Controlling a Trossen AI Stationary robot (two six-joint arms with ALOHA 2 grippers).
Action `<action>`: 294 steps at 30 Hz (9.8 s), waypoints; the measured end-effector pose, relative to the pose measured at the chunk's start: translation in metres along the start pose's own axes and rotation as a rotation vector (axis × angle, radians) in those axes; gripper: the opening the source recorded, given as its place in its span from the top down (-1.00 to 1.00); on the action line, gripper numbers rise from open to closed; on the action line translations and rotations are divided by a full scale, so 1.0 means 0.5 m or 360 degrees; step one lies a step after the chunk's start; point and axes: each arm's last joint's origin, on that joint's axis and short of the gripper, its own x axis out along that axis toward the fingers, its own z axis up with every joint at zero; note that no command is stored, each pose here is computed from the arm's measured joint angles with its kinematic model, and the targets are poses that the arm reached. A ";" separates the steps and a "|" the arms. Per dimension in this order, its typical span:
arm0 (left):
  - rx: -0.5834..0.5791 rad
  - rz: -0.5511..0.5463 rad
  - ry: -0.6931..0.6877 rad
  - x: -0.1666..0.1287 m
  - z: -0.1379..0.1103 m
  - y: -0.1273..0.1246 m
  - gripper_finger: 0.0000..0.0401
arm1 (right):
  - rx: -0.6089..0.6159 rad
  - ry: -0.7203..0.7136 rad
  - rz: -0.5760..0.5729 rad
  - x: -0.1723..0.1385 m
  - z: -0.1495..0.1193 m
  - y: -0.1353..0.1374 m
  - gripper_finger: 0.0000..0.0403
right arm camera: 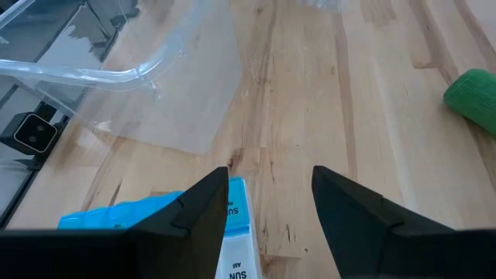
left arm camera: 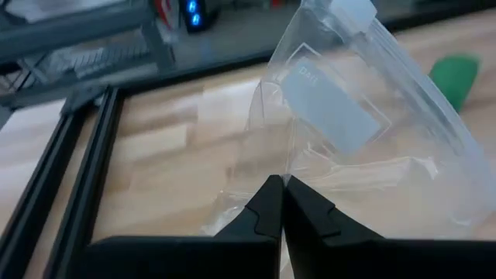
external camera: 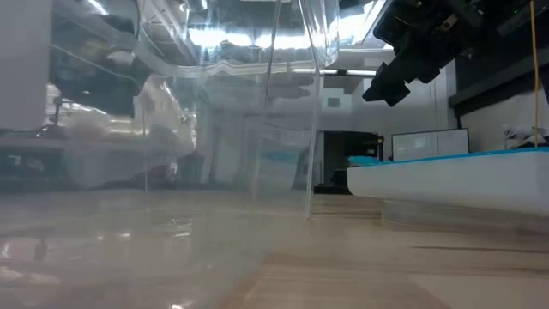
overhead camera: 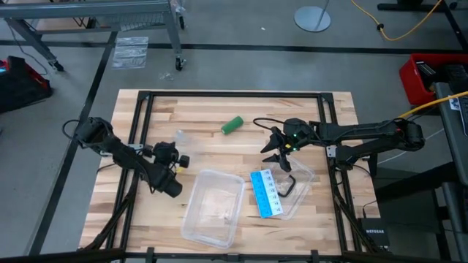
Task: Roll bandage
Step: Prepare the transparent zip bag
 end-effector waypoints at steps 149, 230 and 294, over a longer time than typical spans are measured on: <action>0.0102 -0.0528 -0.0527 -0.051 0.112 -0.133 1.00 | -0.0236 -0.0610 -0.0170 0.185 0.133 -0.039 0.14; -0.0351 -0.0812 -0.0384 0.034 0.211 -0.176 0.54 | -0.0117 -0.0690 -0.1247 0.165 0.139 -0.073 1.00; -0.1152 -0.0864 -0.0297 0.140 0.205 -0.229 0.58 | -0.0923 -0.0125 -0.1765 0.157 0.133 -0.082 1.00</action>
